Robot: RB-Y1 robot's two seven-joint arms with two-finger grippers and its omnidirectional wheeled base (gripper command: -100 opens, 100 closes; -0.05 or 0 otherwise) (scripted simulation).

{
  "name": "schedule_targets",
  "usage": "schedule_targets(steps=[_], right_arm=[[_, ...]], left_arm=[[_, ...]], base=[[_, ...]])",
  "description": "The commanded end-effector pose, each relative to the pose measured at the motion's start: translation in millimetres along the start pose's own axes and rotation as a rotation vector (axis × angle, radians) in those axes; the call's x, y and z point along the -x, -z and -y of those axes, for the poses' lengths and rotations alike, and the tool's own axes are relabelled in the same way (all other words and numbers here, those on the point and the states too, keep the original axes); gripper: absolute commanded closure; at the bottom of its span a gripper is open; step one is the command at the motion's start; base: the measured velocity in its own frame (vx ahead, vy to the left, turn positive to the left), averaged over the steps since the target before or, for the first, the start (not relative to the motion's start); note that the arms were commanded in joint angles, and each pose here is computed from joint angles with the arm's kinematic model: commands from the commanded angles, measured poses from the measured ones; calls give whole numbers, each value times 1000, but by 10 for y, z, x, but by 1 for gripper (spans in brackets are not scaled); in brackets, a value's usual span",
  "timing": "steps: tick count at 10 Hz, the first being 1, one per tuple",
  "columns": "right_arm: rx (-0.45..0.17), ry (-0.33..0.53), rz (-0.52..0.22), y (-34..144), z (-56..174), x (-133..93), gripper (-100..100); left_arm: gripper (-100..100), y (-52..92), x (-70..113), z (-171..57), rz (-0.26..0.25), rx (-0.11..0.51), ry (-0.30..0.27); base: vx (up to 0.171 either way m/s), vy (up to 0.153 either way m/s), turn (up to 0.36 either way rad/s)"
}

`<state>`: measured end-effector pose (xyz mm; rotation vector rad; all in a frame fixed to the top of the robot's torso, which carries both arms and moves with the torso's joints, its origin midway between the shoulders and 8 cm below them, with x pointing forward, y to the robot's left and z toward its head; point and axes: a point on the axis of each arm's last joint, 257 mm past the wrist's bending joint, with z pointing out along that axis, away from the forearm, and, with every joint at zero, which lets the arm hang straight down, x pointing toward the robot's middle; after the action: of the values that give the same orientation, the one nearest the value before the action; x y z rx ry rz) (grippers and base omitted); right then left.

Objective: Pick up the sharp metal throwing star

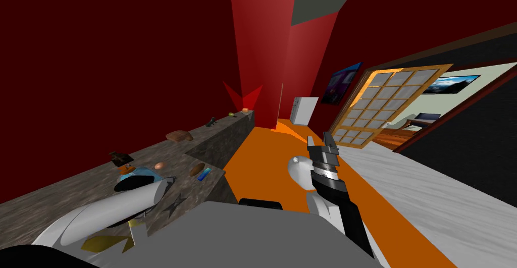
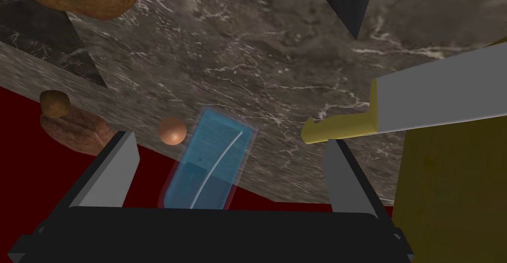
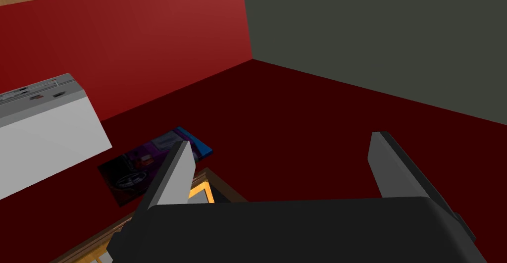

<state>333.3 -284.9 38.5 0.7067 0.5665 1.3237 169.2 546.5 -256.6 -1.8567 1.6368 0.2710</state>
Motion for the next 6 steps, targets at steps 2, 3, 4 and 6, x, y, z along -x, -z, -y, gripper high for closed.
schedule_targets(steps=[2,3,4,6], right_arm=[[0,0,0,0,0,0,0],[0,0,0,0,0,0,0],[0,0,0,0,0,0,0],[0,0,0,0,0,0,0]], left_arm=[[-100,-2,-86,-285,-36,89,16],[-100,5,-121,-346,-49,113,16],[-100,5,-176,-485,-70,153,30],[-100,27,-295,-685,-111,218,45]], base=[[31,30,-94],[31,27,-73],[35,27,-100],[27,23,-80]])
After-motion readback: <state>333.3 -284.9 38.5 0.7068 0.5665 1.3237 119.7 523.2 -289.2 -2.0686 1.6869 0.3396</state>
